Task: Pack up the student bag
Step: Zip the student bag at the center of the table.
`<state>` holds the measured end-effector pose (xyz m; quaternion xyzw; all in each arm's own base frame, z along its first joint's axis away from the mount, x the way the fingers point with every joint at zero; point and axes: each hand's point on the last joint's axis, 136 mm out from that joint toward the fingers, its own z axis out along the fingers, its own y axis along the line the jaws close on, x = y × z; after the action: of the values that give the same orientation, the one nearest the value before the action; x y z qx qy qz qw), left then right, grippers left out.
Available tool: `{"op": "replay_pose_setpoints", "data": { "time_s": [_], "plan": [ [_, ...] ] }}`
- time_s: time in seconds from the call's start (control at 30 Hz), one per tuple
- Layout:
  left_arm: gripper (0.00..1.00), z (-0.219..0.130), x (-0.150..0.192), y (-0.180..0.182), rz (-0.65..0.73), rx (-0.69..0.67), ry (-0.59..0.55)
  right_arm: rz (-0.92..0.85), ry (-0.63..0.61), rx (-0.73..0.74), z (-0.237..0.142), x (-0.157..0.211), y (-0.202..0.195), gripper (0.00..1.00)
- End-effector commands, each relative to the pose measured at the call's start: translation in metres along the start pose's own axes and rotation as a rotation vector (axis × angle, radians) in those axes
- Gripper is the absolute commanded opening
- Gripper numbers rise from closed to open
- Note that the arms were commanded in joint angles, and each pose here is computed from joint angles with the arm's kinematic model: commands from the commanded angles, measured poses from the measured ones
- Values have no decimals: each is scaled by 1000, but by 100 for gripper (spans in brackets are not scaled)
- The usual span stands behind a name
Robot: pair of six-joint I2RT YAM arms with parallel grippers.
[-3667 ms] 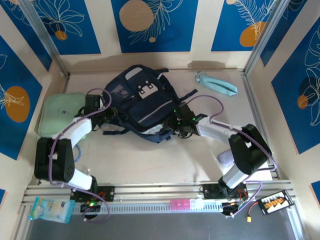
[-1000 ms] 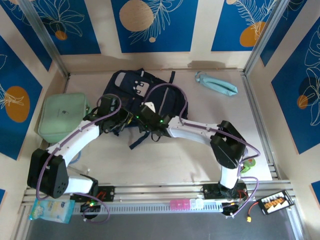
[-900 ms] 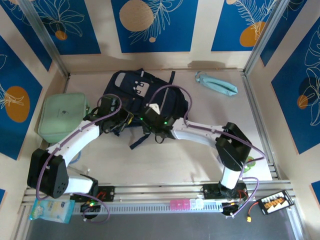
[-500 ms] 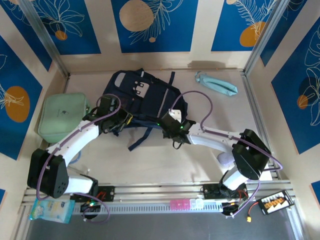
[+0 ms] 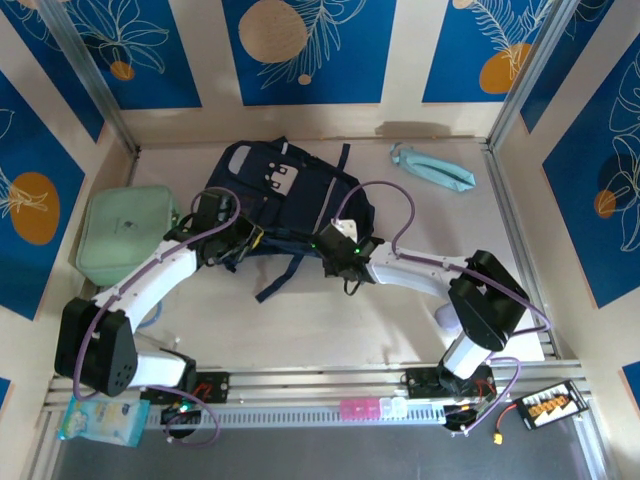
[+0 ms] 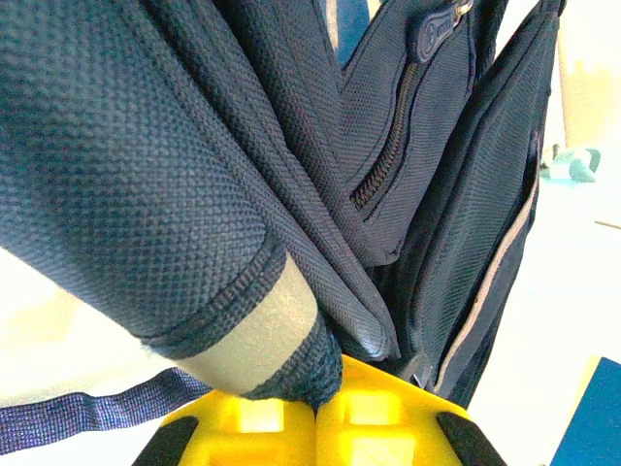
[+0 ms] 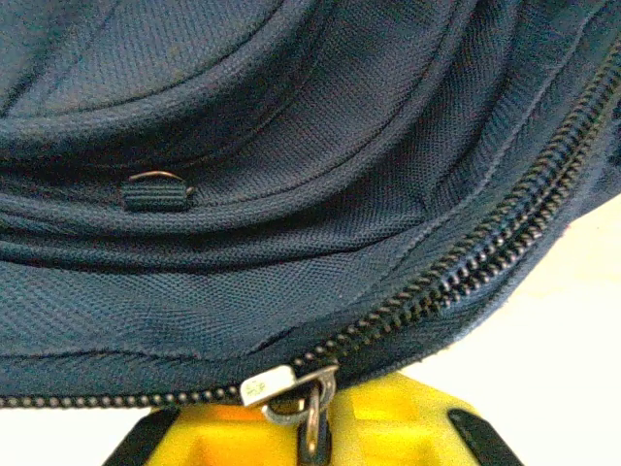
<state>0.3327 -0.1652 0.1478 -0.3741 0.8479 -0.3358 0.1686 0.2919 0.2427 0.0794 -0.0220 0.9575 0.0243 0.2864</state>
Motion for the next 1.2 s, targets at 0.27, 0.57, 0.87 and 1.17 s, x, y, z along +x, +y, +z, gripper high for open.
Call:
{"op": "replay_pose_setpoints", "data": {
  "time_s": [0.27,0.57,0.87,1.17],
  "plan": [
    [0,-6,-15,-15,99,55,-61,114,-57,47,-14,-9,-50,0],
    [0,0,-13,-28,279,44,-14,143,-6,-16,-30,-11,-72,0],
    [0,42,-34,-49,592,66,-12,-155,109,-500,-66,33,38,0],
    [31,82,-88,-48,620,-38,-60,-202,146,-678,-67,32,107,0]
  ]
}}
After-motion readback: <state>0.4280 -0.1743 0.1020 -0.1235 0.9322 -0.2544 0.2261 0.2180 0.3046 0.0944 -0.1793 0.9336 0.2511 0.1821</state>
